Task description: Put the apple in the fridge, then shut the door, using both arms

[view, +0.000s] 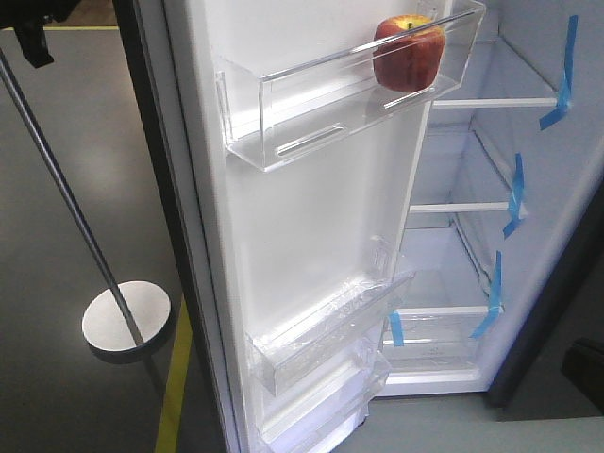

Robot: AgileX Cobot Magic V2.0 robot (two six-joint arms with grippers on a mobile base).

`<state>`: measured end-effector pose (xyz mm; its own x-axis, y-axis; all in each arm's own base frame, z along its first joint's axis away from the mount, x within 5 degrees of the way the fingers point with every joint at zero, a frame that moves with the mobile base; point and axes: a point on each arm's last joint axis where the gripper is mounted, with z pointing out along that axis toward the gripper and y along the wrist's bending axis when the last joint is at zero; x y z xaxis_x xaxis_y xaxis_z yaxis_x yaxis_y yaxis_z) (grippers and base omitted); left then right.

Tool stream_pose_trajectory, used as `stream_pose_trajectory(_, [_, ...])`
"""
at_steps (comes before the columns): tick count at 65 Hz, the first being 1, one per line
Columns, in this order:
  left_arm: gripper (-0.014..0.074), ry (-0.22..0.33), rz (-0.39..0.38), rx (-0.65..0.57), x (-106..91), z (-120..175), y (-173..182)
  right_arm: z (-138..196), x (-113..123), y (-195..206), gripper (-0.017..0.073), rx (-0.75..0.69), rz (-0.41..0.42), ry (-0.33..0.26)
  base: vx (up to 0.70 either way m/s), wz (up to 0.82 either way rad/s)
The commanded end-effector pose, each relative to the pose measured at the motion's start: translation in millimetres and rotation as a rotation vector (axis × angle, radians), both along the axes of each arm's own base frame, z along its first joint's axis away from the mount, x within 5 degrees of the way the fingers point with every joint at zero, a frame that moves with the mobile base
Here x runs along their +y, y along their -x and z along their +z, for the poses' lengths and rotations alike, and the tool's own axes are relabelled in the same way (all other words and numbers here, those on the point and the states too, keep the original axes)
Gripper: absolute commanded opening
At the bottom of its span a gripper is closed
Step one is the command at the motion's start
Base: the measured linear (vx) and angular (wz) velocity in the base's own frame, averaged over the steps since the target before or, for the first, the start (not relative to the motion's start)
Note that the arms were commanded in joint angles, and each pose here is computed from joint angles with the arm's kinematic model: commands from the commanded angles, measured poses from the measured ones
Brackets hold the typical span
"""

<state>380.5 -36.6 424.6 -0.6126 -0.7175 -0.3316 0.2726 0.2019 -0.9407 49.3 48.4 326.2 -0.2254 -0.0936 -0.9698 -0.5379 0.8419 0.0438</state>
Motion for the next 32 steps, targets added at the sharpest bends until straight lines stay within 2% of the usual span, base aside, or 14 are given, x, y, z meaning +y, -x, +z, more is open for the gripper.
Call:
stream_pose_trajectory(1, [0.0103,0.075,-0.068,-0.089,-10.9,28,14,12,-1,-2,-0.0005,-0.036,-0.023,-0.062,0.00,0.00])
stream_pose_trajectory(10, [0.0150,0.070,-0.093,-0.090,-20.5,27,14,12,-1,-2,-0.0005,-0.026,-0.027,-0.077,0.00,0.00])
stream_pose_trajectory(17, [0.0154,0.071,-0.133,-0.092,-29.3,27,17,12,-1,-2,-0.0005,-0.026,-0.027,-0.077,0.00,0.00])
stream_pose_trajectory(32, [0.0154,0.057,-0.265,-0.124,-49.7,28,27,12,-1,-2,-0.0005,-0.026,-0.027,-0.077,0.00,0.00])
